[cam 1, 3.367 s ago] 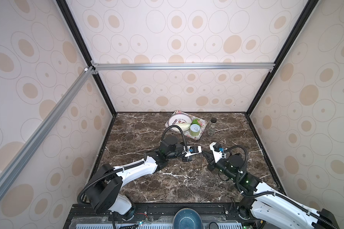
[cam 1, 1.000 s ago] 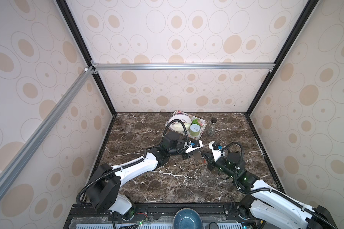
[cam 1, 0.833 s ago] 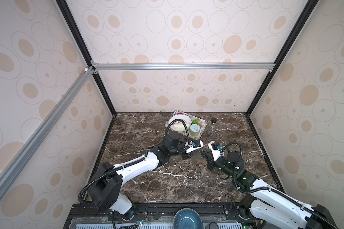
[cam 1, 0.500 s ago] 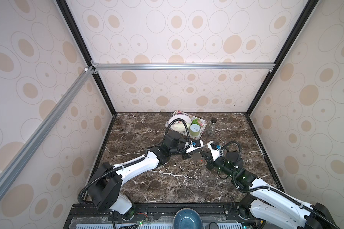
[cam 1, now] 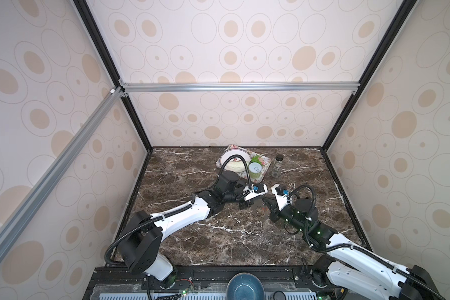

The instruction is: Put the keys on the keyring

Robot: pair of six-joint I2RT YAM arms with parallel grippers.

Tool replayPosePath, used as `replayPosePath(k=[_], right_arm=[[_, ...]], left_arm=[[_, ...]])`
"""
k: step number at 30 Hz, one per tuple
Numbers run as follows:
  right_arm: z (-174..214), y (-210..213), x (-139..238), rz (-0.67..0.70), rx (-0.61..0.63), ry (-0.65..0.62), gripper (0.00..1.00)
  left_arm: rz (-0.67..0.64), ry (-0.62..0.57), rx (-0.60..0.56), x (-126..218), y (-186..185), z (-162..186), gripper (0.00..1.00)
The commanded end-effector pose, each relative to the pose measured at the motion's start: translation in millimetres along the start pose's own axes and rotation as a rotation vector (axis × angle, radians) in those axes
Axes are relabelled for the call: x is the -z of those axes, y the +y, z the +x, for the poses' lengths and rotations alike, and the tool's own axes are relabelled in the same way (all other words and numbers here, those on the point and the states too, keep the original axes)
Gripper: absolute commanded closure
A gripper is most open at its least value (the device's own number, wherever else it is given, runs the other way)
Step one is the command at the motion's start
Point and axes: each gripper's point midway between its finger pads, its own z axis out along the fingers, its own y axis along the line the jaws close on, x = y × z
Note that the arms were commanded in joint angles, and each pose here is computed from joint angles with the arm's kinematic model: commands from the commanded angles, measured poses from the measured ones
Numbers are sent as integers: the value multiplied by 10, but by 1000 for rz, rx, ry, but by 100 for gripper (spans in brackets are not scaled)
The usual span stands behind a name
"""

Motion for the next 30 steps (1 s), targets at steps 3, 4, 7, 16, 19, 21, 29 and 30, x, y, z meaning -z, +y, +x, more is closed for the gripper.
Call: replayPosePath(k=[3, 4, 7, 16, 19, 21, 29, 30], right_arm=[[-262, 76, 54, -20, 26, -81, 100], [-256, 69, 53, -16, 25, -80, 100], [-251, 54, 53, -6, 24, -77, 100], [-243, 12, 72, 18, 20, -78, 100], [-228, -32, 68, 42, 9, -72, 100], [-206, -53, 50, 53, 3, -64, 100], [-107, -205, -67, 34, -116, -52, 100], [-102, -230, -81, 33, -131, -50, 100]], left_arm=[[-34, 1, -23, -13, 116, -96, 88], [-36, 1, -22, -12, 122, -97, 85], [-42, -1, -24, -2, 125, -102, 82], [-49, -9, -27, 9, 126, -111, 96], [-56, -18, -28, 19, 136, -135, 100], [-72, -37, -33, 45, 147, -158, 100], [-144, -259, -108, 289, 89, -453, 100], [-162, -301, -113, 343, 80, -495, 100]])
